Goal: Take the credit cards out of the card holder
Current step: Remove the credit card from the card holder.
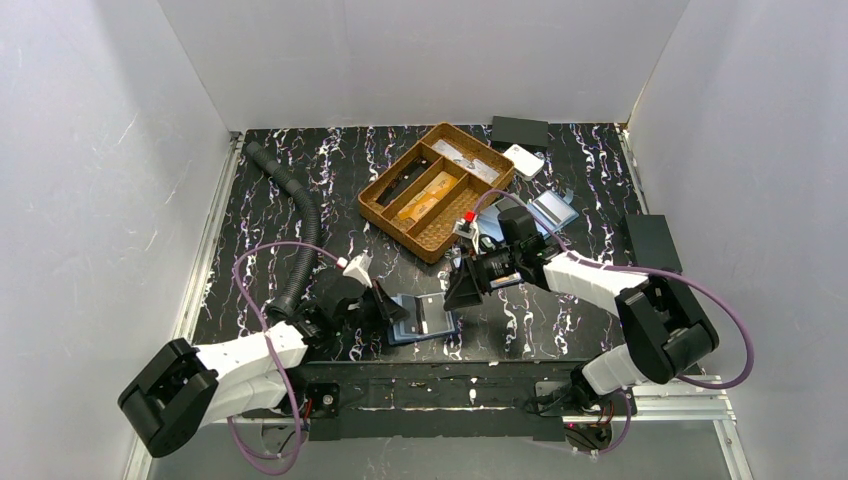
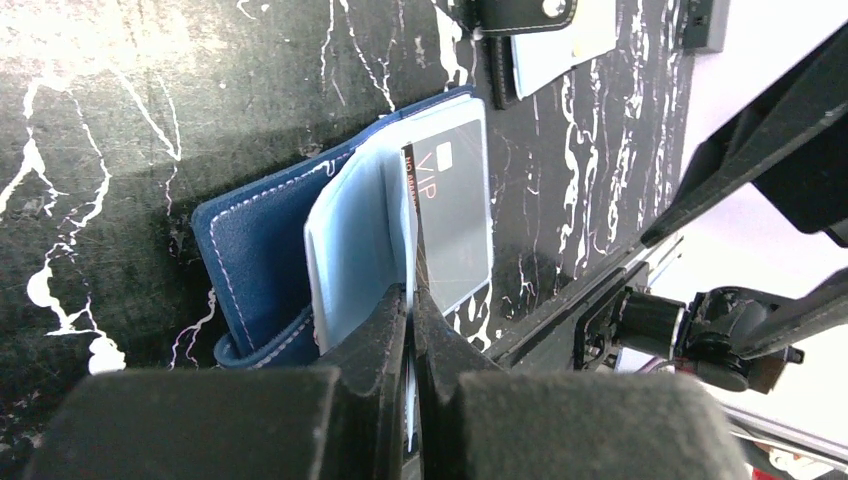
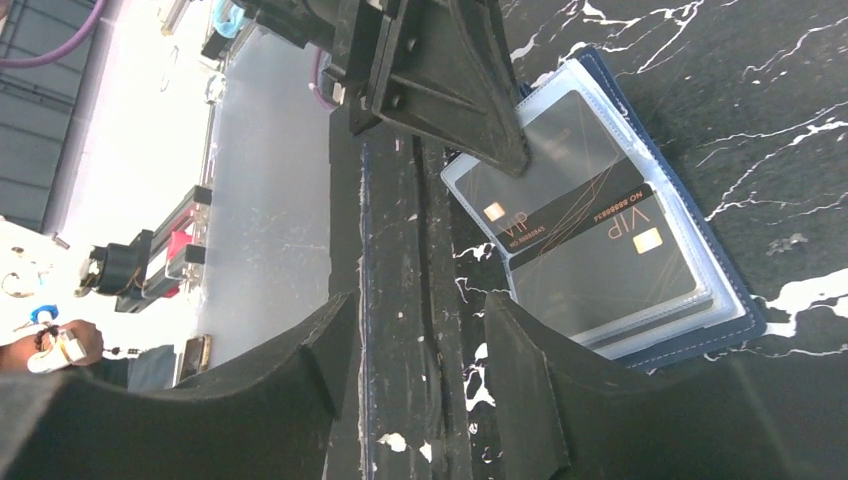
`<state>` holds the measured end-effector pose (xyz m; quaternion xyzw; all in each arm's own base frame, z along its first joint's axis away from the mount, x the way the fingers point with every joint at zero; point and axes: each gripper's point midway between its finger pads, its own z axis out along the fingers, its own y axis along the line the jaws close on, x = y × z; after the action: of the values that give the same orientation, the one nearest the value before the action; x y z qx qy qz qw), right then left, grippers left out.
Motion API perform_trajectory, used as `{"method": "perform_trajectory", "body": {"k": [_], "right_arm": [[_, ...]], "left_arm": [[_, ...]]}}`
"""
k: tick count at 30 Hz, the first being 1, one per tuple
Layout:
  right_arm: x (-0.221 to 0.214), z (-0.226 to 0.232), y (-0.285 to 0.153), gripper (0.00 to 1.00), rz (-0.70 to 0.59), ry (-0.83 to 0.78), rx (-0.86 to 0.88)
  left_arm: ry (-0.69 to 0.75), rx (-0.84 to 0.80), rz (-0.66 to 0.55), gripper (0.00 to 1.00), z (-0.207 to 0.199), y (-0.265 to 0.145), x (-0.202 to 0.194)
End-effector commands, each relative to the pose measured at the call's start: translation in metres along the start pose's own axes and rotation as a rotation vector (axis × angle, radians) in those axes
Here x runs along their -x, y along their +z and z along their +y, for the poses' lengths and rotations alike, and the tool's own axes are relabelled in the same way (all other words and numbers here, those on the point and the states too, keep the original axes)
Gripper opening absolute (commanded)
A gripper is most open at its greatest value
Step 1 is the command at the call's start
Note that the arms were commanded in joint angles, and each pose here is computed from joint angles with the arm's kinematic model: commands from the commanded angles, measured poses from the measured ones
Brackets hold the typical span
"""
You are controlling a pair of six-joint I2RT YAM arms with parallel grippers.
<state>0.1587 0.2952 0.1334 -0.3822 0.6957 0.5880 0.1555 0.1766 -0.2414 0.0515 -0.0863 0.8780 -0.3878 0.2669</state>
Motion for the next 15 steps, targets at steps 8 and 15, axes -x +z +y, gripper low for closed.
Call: {"method": "perform_trajectory", "body": {"k": [8,15], "right_arm": [[0.003,0.018,-0.004,0.63,-0.037,-0.111,0.066],[0.006,0.016,-0.004,0.63,-0.043,-0.080,0.063]], "left_arm": [[0.048,-0.243,-0.076,0.00,-0.042,-0.009,0.014],[0.057,-0.373,-0.106,0.00,-0.069,-0.011,0.021]]}}
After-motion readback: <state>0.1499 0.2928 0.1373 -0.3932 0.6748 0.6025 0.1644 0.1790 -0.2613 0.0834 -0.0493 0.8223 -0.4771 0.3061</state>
